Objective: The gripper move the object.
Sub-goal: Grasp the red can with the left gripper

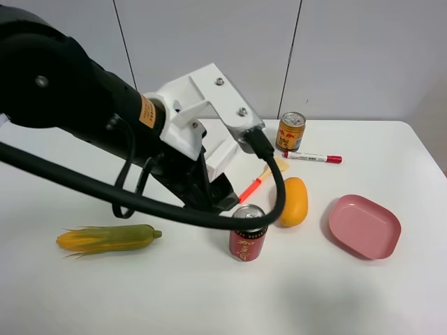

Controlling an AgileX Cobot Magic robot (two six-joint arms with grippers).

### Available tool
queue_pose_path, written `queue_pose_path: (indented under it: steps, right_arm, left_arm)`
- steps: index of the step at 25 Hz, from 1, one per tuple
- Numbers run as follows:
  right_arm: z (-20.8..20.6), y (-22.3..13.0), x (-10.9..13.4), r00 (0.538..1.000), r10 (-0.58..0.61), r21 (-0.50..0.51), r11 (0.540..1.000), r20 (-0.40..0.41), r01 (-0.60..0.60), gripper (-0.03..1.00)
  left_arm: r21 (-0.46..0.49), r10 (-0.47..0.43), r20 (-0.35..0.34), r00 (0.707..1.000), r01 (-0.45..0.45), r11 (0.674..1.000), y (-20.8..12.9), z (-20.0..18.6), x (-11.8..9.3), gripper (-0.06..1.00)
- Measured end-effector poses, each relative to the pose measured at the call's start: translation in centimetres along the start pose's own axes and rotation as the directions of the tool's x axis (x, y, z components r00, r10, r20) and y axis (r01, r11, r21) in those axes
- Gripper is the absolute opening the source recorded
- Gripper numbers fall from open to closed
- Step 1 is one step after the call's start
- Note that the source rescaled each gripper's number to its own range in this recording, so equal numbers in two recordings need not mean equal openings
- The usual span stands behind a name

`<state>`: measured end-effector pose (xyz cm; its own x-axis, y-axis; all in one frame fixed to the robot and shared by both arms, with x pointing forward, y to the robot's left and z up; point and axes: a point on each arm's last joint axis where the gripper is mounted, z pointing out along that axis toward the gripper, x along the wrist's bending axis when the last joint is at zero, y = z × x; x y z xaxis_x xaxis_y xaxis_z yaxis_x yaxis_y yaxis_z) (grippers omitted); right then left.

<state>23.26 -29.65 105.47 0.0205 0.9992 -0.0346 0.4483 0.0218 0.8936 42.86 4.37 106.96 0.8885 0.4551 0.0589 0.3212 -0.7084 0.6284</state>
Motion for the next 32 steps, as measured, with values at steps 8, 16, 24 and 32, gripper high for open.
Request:
queue_pose_path:
  steps: [8,16,24,32]
  right_arm:
    - [0.0,0.0,0.0,1.000,0.000,0.000,1.000,0.000,0.000,1.00]
    - [0.0,0.0,0.0,1.000,0.000,0.000,1.000,0.000,0.000,1.00]
    - [0.0,0.0,0.0,1.000,0.000,0.000,1.000,0.000,0.000,1.00]
    - [0.0,0.0,0.0,1.000,0.000,0.000,1.000,0.000,0.000,1.00]
  left_arm:
    - [0.056,0.006,0.006,1.000,-0.006,0.998,-0.5,5.2,-0.1,0.82]
    - [0.067,-0.003,0.006,1.000,0.003,0.998,-0.9,7.2,0.0,0.82]
    - [0.060,0.022,0.025,0.999,-0.023,0.998,-0.7,7.3,-1.2,0.82]
    - [0.086,0.062,0.054,0.997,-0.067,0.994,-1.1,9.1,-2.5,0.82]
